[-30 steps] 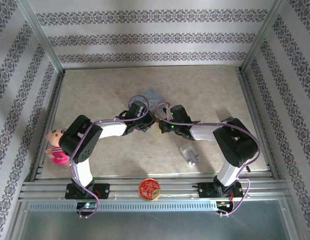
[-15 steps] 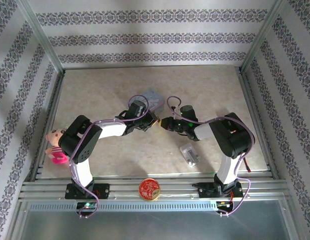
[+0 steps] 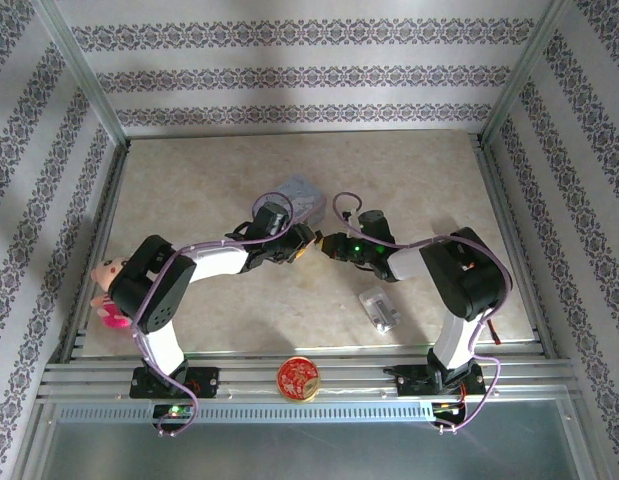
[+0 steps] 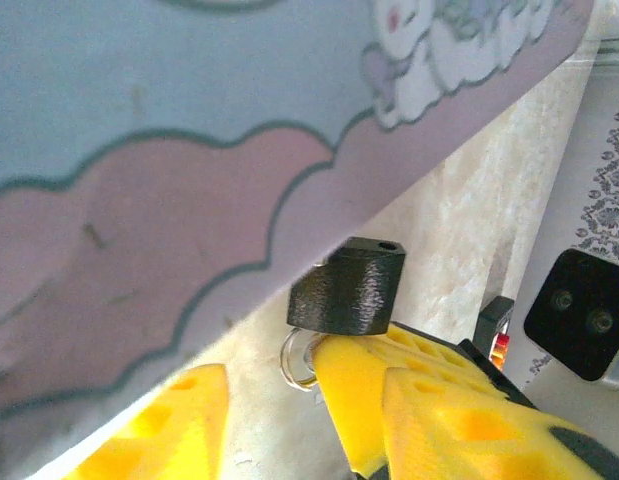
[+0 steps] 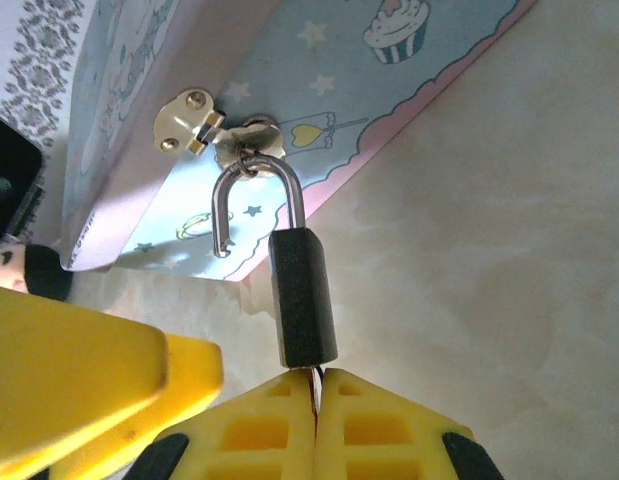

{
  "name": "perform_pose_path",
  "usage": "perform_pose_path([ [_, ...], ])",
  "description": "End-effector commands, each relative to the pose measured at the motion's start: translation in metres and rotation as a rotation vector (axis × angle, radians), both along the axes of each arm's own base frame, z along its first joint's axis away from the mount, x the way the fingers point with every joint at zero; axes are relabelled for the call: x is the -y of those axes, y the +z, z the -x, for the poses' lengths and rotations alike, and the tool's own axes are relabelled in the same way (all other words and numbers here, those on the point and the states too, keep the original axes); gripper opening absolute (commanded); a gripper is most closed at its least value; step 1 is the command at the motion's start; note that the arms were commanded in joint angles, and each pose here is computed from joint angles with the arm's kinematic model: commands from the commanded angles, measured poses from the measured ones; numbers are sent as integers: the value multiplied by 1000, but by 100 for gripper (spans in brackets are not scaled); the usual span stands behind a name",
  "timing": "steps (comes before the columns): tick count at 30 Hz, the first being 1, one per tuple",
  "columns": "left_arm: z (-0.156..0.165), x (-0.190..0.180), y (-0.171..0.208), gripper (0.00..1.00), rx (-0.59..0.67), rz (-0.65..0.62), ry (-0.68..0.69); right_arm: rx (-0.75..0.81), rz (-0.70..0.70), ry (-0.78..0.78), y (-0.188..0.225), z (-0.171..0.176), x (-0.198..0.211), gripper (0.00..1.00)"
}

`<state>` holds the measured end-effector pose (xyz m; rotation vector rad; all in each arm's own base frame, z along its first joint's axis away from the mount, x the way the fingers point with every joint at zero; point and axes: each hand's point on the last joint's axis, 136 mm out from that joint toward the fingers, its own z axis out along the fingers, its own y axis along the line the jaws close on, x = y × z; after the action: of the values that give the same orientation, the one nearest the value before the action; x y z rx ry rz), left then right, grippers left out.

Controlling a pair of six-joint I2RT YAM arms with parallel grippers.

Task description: Unlock a padlock with a key

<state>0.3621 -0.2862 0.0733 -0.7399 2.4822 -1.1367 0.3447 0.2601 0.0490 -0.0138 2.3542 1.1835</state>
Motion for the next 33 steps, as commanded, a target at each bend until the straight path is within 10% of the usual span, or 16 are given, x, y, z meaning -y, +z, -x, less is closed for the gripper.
perform_pose_path([
  [1,0,-17,14,51,41,-71,21,72,61,22,15,-4,-5,0],
  [6,-2,-28,33,67,102,-136,22,82,91,25,17,-2,-8,0],
  [10,-4,-44,48,100,155,-230,37,81,101,-1,19,0,-9,0],
  [33,-39,-123,47,99,251,-755,161,12,114,-174,5,3,-18,0],
])
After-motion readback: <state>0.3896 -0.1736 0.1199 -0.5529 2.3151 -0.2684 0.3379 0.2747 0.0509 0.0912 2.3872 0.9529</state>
